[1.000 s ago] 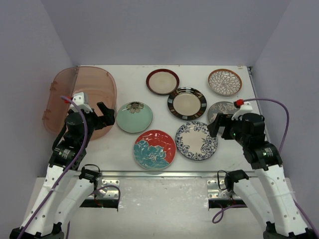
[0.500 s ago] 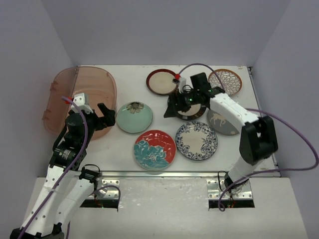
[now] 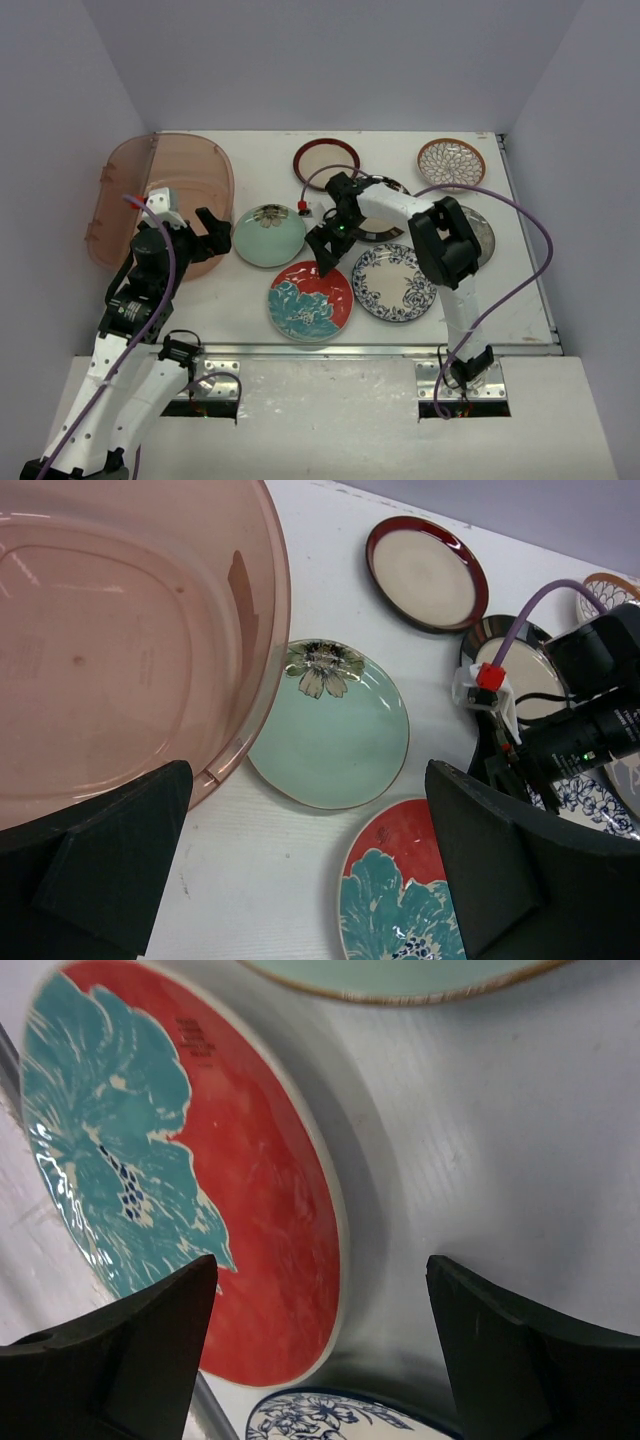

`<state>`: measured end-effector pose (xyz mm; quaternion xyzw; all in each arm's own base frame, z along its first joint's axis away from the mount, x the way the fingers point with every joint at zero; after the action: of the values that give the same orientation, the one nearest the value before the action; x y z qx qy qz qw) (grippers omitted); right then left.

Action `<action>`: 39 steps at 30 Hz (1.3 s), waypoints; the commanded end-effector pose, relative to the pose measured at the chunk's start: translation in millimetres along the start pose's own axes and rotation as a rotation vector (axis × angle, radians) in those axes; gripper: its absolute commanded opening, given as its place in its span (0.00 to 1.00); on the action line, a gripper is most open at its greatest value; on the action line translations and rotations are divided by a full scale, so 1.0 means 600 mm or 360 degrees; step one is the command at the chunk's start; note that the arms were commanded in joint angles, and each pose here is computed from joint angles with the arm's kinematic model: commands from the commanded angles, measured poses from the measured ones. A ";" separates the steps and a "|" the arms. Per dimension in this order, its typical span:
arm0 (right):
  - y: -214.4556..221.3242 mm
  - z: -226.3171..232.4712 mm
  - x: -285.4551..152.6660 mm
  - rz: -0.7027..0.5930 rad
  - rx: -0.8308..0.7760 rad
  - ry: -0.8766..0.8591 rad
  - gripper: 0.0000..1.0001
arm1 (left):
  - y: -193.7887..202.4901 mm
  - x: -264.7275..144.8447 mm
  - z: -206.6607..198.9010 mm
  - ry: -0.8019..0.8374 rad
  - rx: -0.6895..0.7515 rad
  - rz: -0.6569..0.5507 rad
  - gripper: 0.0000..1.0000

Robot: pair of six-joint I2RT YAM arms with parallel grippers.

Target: Place the plates into the plastic bin on the countertop

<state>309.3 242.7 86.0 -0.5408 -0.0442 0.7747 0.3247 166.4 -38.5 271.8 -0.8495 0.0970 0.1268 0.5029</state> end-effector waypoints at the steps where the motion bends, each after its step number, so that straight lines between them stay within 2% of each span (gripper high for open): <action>1: 0.007 0.005 0.011 0.0005 -0.0082 -0.0020 0.82 | -0.011 0.000 -0.011 0.0068 -0.0015 -0.0062 1.00; 6: 0.019 0.000 0.035 0.0029 -0.0049 -0.0103 0.63 | -0.009 0.002 -0.012 0.0078 -0.0009 -0.0046 1.00; 8: 0.027 -0.004 0.048 0.0070 -0.0006 -0.0174 0.48 | -0.010 0.001 -0.012 0.0079 -0.0010 -0.0055 1.00; 10: 0.024 -0.011 0.057 0.0074 0.0021 -0.0247 0.39 | -0.012 -0.001 -0.011 0.0073 -0.0012 -0.0066 1.00; 15: 0.040 -0.020 0.076 0.0113 0.0092 -0.0331 0.26 | -0.015 -0.008 -0.009 0.0067 -0.0019 -0.0100 1.00; 16: 0.041 -0.020 0.078 0.0103 0.0094 -0.0336 0.13 | -0.015 -0.009 -0.009 0.0068 -0.0020 -0.0105 1.00; 17: 0.041 -0.020 0.078 0.0095 0.0090 -0.0338 0.06 | -0.016 -0.009 -0.009 0.0066 -0.0020 -0.0103 1.00; 19: 0.037 -0.018 0.072 0.0074 0.0088 -0.0325 0.00 | -0.015 -0.007 -0.010 0.0065 -0.0018 -0.0095 1.00; 22: 0.026 -0.016 0.060 -0.0005 0.0099 -0.0363 0.00 | -0.015 -0.006 -0.010 0.0065 -0.0018 -0.0092 1.00; 25: -0.002 -0.008 0.023 -0.0258 0.0130 -0.0504 0.00 | -0.016 -0.008 -0.009 0.0059 -0.0019 -0.0100 1.00; 33: -0.038 0.000 -0.055 -0.0608 0.0233 -0.0636 0.00 | -0.016 -0.006 -0.014 0.0088 -0.0016 -0.0072 1.00; 37: -0.028 0.003 -0.092 -0.0770 0.0454 -0.0752 0.00 | -0.016 -0.005 -0.018 0.0112 -0.0006 -0.0045 1.00; 39: -0.021 0.006 -0.114 -0.0857 0.0453 -0.0748 0.00 | -0.017 -0.004 -0.020 0.0122 0.0004 -0.0028 1.00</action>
<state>324.5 217.2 80.8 -0.3636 -0.0603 0.7781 0.5087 165.0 -39.7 272.8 -0.8505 0.1033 0.1203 0.5015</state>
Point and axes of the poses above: each gripper's point midway between its finger pads, its own x axis out along the fingers, its own z axis along the line the jaws close on, y = z × x, the point moved 9 cm from there along -x, back along the fingers, and after that the axes turned 10 degrees about -x, right-handed, at the moved point
